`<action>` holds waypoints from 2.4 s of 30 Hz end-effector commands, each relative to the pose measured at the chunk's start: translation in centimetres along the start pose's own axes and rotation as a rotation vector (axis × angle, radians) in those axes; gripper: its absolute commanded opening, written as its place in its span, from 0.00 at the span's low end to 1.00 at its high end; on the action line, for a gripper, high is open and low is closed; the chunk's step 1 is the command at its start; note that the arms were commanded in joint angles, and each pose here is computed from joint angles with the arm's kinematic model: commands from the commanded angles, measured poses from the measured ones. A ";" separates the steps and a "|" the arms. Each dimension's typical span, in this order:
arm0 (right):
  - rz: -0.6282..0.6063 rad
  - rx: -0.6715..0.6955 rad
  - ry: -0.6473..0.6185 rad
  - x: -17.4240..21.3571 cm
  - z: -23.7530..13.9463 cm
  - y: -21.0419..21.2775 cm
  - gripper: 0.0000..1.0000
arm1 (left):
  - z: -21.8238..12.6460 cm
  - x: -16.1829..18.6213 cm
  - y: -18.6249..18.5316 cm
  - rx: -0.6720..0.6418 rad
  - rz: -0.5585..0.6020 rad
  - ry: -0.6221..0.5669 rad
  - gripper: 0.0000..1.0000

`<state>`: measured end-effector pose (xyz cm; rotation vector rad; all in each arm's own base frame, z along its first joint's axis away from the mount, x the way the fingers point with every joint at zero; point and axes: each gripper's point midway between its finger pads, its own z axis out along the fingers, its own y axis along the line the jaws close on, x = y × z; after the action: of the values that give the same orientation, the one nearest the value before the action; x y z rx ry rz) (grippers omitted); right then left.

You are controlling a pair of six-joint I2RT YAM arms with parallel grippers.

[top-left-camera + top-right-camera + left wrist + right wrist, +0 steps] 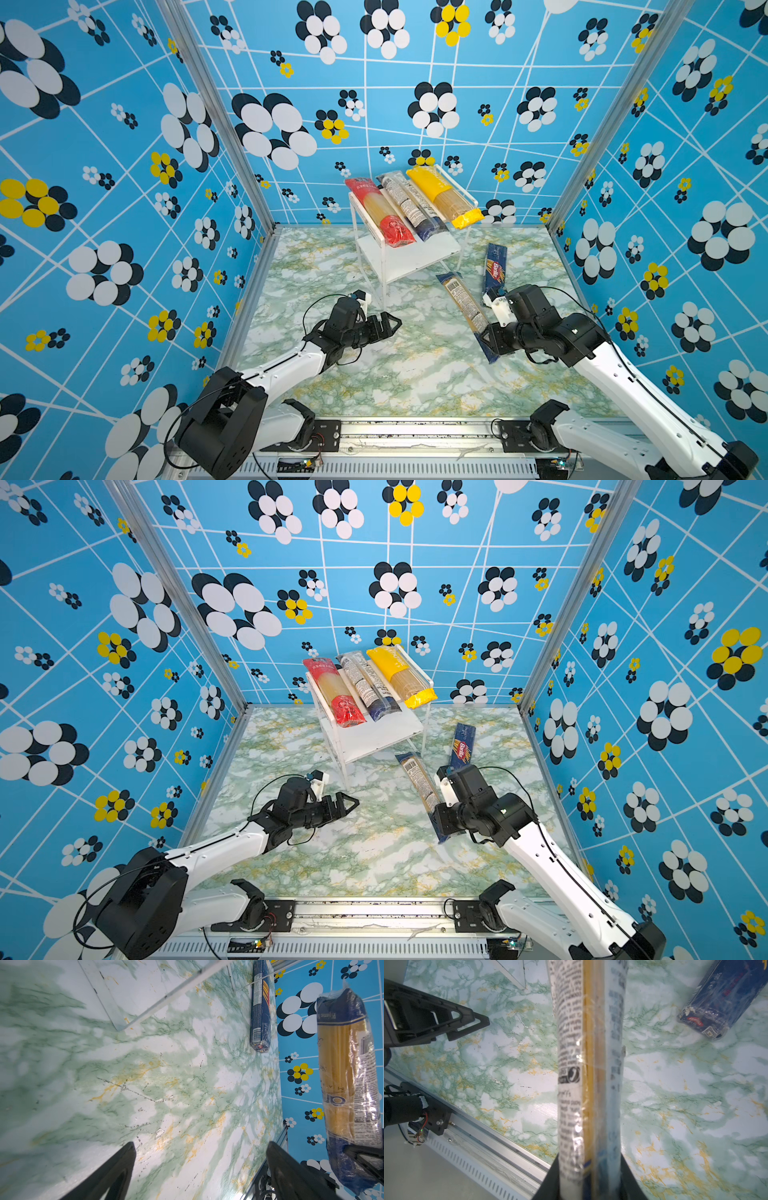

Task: Place and organize the pasta boxes and bags onto the shelf
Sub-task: 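Carry the upright spaghetti bag with the right gripper toward the shelf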

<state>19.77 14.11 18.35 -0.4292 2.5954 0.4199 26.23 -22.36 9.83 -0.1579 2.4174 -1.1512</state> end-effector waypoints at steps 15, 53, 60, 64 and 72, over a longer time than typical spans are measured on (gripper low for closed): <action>-0.021 -0.246 -0.205 -6.1 -3.2 5.3 0.00 | -1.1 -0.8 -0.8 0.012 0.024 -0.032 0.99; 0.153 -0.621 -0.324 -12.9 -2.6 10.0 0.00 | -1.6 -0.8 -0.8 0.017 0.027 -0.039 0.99; 0.147 -0.653 -0.367 -14.3 -1.9 10.3 0.00 | -1.6 -0.8 -0.8 0.014 0.028 -0.037 0.99; 0.146 -0.668 -0.376 -14.9 -1.6 10.5 0.00 | -1.7 -0.8 -0.8 0.013 0.029 -0.040 0.99; 0.134 -0.690 -0.403 -16.4 -0.8 10.7 0.00 | -1.6 -1.0 -1.0 0.014 0.032 -0.039 0.99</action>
<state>27.98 26.07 23.60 -0.2176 2.3049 1.2410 26.12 -21.79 11.24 -0.1611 2.3825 -1.1564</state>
